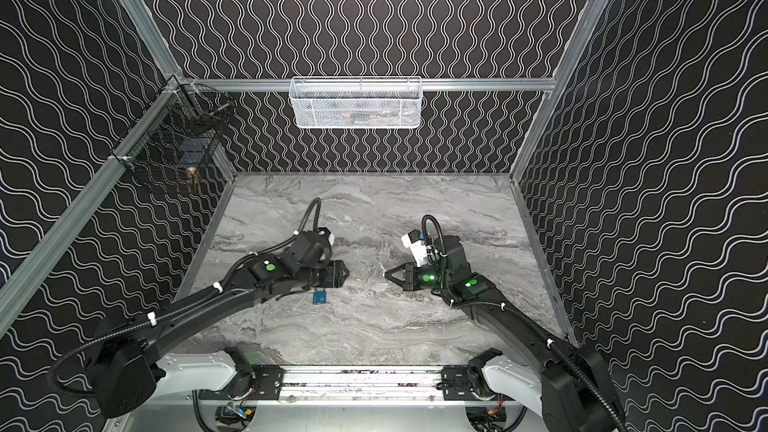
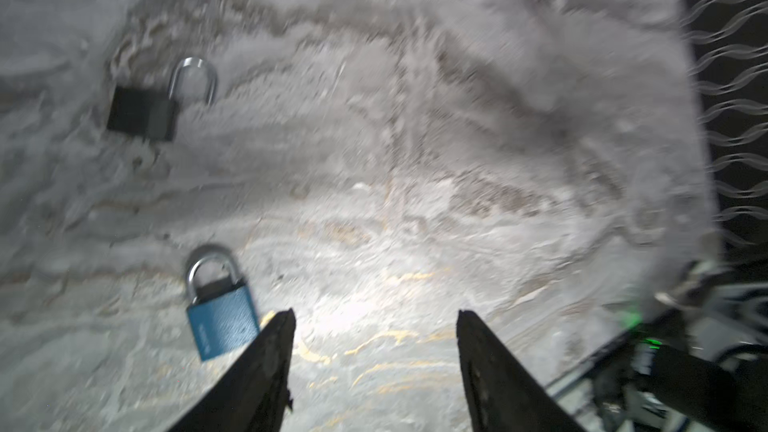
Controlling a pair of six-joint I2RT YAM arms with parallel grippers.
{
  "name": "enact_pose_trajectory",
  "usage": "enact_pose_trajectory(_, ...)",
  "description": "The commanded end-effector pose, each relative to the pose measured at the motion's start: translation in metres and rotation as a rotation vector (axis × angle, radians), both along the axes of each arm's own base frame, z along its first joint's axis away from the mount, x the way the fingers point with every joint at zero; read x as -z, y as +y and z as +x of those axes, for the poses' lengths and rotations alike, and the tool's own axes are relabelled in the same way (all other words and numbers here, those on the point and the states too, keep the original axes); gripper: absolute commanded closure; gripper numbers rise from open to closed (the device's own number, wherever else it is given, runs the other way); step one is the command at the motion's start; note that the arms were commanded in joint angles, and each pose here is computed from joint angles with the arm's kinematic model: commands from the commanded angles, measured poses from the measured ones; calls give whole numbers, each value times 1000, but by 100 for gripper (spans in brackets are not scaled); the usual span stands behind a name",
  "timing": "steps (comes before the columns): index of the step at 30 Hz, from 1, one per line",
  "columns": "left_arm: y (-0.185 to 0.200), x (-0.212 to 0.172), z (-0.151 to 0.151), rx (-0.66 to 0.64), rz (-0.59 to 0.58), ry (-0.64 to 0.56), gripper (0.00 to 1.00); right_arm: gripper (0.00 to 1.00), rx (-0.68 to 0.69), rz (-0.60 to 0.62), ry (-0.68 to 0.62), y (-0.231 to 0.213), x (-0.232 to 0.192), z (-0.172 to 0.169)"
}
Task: Unlock with the key
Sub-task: 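Lower the left gripper onto the blue padlock and close on it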
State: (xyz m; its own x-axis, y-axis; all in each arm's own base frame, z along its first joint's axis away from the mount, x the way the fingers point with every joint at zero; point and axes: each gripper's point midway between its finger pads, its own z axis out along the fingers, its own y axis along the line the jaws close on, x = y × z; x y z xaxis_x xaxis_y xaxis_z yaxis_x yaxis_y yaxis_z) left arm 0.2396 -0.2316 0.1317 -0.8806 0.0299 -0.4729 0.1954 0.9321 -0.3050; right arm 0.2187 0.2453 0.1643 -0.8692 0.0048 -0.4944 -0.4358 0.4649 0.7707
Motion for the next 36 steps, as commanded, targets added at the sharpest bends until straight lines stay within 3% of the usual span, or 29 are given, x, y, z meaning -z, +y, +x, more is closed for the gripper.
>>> enact_pose_trajectory(1,26,21,-6,-98,124,40,34,100,37,9,7,1,6,4)
enact_pose_trajectory(20,44,100,-14,-260,234,191,32,100,-57,-11,91,20,42,-20)
enact_pose_trajectory(25,51,106,-11,-331,236,197,33,100,-45,19,86,20,38,-20)
enact_pose_trajectory(36,55,112,-4,-360,233,205,36,100,-29,41,50,20,29,-18)
